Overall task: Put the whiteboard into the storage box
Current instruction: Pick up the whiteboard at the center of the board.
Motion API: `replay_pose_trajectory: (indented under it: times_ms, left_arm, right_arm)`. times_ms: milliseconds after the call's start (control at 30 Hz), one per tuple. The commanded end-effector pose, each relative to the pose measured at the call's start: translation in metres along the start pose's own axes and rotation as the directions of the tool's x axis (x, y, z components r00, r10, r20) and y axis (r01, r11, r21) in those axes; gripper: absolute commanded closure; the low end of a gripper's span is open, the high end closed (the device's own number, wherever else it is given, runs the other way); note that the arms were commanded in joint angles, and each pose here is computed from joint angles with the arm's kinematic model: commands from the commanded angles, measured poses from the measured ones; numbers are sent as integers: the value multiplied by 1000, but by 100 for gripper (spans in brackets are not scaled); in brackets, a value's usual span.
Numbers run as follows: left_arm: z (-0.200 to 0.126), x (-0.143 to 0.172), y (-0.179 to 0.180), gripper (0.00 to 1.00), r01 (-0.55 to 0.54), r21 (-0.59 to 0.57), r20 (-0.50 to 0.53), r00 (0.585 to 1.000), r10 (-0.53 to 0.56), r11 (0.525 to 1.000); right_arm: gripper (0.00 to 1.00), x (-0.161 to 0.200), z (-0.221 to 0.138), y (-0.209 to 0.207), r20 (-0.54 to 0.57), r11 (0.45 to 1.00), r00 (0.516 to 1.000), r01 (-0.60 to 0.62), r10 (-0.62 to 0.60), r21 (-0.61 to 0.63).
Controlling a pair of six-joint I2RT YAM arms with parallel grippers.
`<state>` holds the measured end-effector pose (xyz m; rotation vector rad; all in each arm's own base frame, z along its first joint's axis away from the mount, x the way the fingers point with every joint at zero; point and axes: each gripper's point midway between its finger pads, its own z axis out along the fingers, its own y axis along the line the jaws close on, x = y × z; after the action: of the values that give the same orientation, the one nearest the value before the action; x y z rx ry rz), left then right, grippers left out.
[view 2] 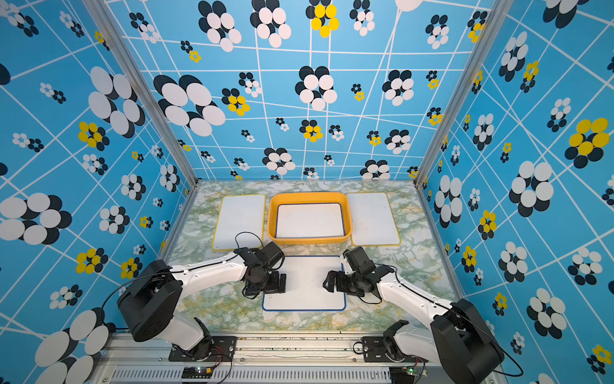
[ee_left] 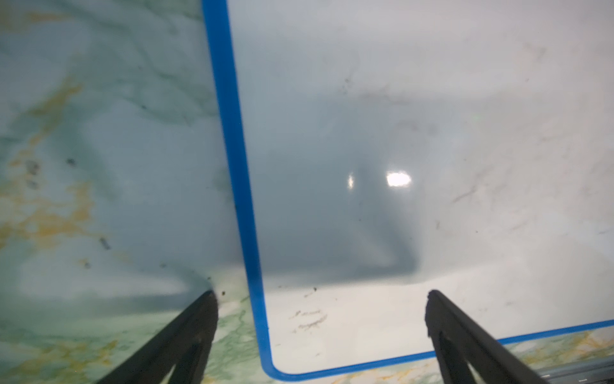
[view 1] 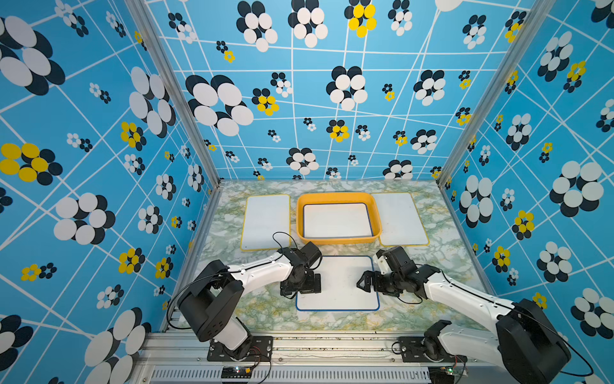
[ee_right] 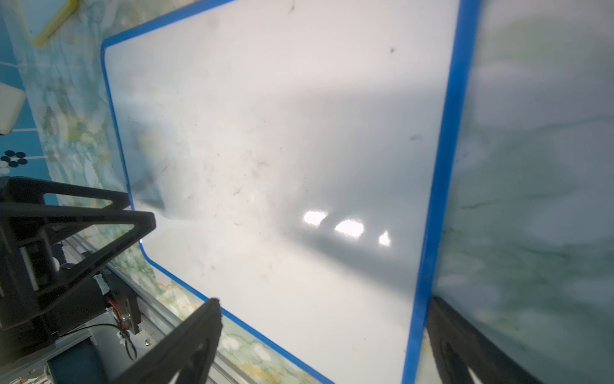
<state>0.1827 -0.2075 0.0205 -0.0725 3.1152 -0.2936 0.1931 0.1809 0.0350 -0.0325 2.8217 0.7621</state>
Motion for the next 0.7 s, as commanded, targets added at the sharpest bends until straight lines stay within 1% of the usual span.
replay_pose_trajectory:
  times_ms: [0, 67, 200, 267, 433, 600, 667]
  left_arm:
    - [26, 16, -7, 1, 56, 61, -73, 996, -51, 997]
    - [32, 17, -11, 1, 59, 95, -80, 995, -52, 994]
    - [40, 18, -10, 0, 63, 123, -92, 994, -52, 990]
    - [43, 20, -12, 1, 69, 171, -104, 993, -52, 983]
    - [41, 16, -25, 1, 74, 326, -125, 992, -35, 942]
    - [36, 12, -26, 1, 43, 388, -137, 990, 12, 921]
    - [33, 9, -30, 1, 40, 426, -141, 990, 23, 904]
  right_arm:
    - [1, 57, 19, -42, -178, 993, 981, -56, 74, 107]
    - [1, 62, 22, -44, -195, 993, 977, -63, 82, 103]
    - [1, 71, 26, -40, -219, 992, 969, -106, 117, 64]
    - [1, 74, 27, -41, -221, 991, 966, -125, 135, 56]
    - [1, 80, 26, -43, -220, 987, 962, -154, 162, 51]
    - [1, 83, 27, -38, -226, 984, 958, -176, 177, 25]
    - [1, 83, 27, -36, -223, 984, 958, -178, 178, 17]
